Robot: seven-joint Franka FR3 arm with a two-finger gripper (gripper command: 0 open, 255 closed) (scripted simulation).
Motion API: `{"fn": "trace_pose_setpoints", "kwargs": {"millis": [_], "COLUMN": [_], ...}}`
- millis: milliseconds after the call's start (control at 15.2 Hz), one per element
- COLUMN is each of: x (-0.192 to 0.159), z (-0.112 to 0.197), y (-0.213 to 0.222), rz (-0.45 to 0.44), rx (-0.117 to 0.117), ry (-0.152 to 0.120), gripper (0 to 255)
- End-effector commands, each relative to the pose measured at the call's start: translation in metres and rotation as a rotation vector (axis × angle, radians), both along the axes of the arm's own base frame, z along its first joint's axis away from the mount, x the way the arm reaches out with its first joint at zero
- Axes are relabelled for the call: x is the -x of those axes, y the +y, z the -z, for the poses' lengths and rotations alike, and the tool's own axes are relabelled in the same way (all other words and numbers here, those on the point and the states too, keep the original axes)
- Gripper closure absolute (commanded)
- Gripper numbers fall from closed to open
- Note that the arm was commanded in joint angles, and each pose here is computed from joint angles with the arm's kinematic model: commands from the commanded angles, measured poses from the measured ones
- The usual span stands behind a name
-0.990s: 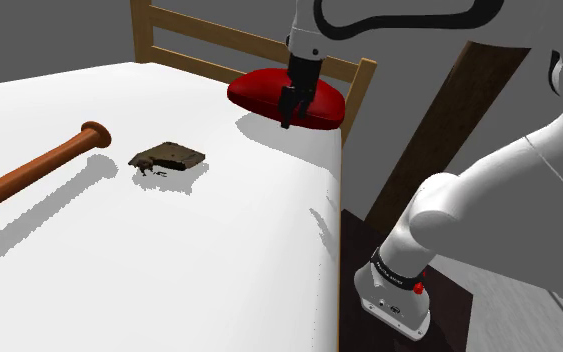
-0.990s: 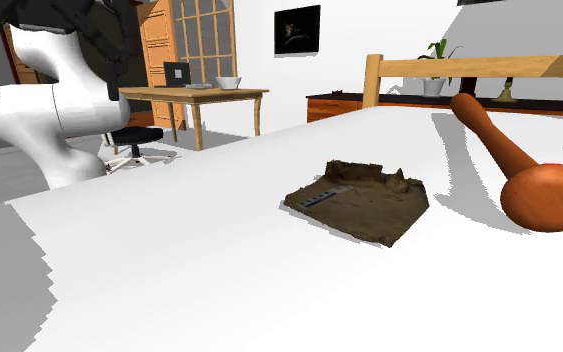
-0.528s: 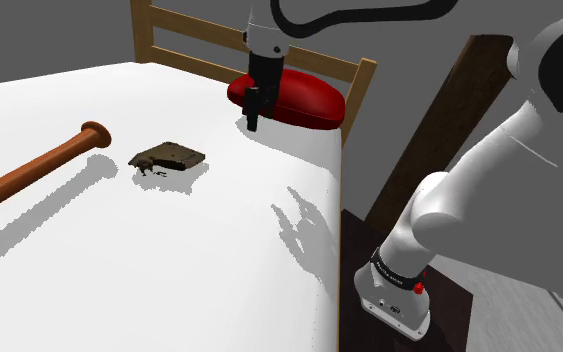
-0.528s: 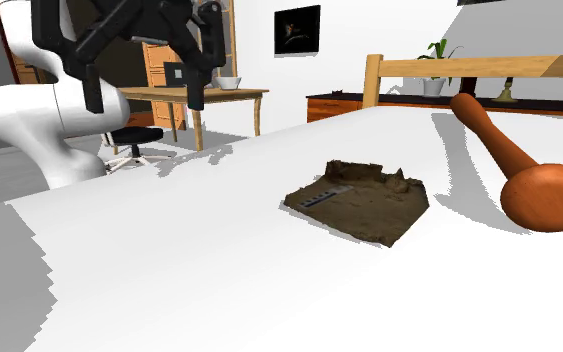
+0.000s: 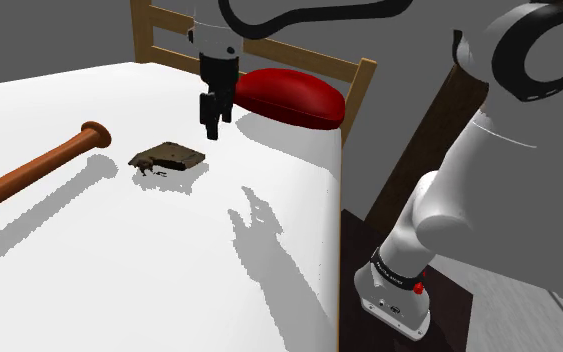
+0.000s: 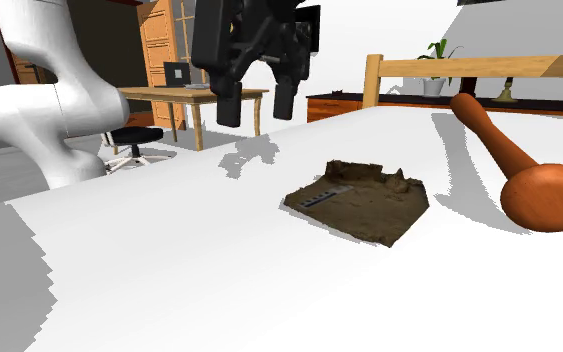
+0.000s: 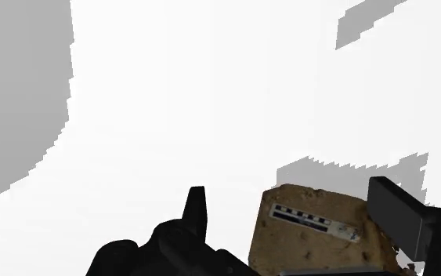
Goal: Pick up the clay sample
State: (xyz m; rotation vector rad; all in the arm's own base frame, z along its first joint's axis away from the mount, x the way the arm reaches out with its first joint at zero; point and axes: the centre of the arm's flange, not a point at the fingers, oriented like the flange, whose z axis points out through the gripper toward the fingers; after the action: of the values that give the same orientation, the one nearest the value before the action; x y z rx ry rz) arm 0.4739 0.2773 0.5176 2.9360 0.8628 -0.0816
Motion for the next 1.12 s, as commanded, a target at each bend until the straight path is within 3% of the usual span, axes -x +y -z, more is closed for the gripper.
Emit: {"fn": "trace_pose_setpoints", "kwargs": {"millis": [0,462,1056], "x": [-0.007,-0.013,-0.013], "z": [0.005,0.019,0.059], "y": [0.028,0.12,0.12], "rz": [-0.053,-0.235,-0.235], "rx": [0.001,0.01,0.01], "ry": [0.003,0.012,0.012], "gripper": [0,0,0]}}
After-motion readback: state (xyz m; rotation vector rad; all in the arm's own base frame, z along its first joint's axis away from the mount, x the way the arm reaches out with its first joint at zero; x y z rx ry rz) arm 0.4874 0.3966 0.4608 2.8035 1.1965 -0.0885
